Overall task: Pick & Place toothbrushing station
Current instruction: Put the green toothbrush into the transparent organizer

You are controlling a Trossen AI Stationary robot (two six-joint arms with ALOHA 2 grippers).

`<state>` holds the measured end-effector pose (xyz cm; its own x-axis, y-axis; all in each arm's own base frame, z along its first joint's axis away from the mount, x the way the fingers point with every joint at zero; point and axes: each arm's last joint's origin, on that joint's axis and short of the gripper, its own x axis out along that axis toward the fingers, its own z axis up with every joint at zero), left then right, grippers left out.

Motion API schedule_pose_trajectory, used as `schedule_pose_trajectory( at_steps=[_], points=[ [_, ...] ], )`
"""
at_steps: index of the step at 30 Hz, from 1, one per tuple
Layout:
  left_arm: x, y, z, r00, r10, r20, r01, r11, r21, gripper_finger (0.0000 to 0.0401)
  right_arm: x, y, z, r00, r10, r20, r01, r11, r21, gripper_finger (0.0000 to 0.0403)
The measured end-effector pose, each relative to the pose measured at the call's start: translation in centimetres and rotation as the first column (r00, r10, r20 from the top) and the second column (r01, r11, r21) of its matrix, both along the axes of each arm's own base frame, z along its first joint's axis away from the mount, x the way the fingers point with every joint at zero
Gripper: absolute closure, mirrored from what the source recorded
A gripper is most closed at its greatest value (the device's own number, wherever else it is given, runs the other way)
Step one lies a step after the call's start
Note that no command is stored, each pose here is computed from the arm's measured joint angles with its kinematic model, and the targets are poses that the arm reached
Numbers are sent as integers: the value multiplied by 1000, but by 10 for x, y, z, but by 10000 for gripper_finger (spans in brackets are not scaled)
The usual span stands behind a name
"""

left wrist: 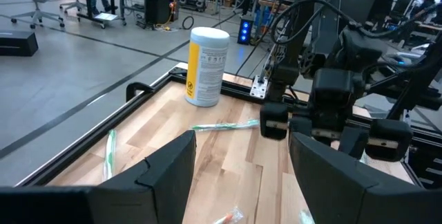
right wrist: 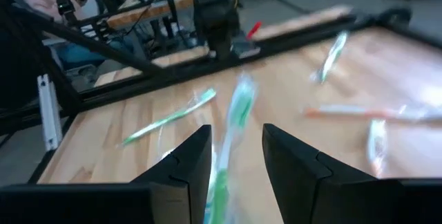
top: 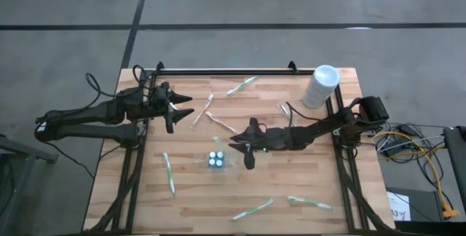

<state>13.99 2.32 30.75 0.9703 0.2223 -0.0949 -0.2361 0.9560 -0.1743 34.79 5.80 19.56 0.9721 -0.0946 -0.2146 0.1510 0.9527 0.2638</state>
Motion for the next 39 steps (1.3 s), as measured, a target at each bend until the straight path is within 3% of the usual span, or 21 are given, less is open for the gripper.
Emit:
schedule_pose_trajectory(
  at_steps=[6,11,16,20,32,39],
  points=[
    [0,0,0,1000,-3,-1,3,1000,0,162,-12,4,34,994,-44,98,57,989,-136,279],
    [0,0,0,1000,-4,0,4,1000,0,162,-29,4,59,988,-99,116,115,983,-143,296],
    [0,0,0,1000,-3,-1,3,1000,0,162,-48,4,75,992,-126,5,125,976,-178,304],
    [0,0,0,1000,-3,0,3,1000,0,162,-61,0,79,971,-198,-136,180,975,-131,294],
    [0,0,0,1000,1,-1,-1,1000,0,162,-91,-10,96,821,-372,-434,399,917,-31,239],
    [0,0,0,1000,1,0,-1,1000,0,162,-106,-14,106,702,-427,-570,467,880,-84,231]
  ],
)
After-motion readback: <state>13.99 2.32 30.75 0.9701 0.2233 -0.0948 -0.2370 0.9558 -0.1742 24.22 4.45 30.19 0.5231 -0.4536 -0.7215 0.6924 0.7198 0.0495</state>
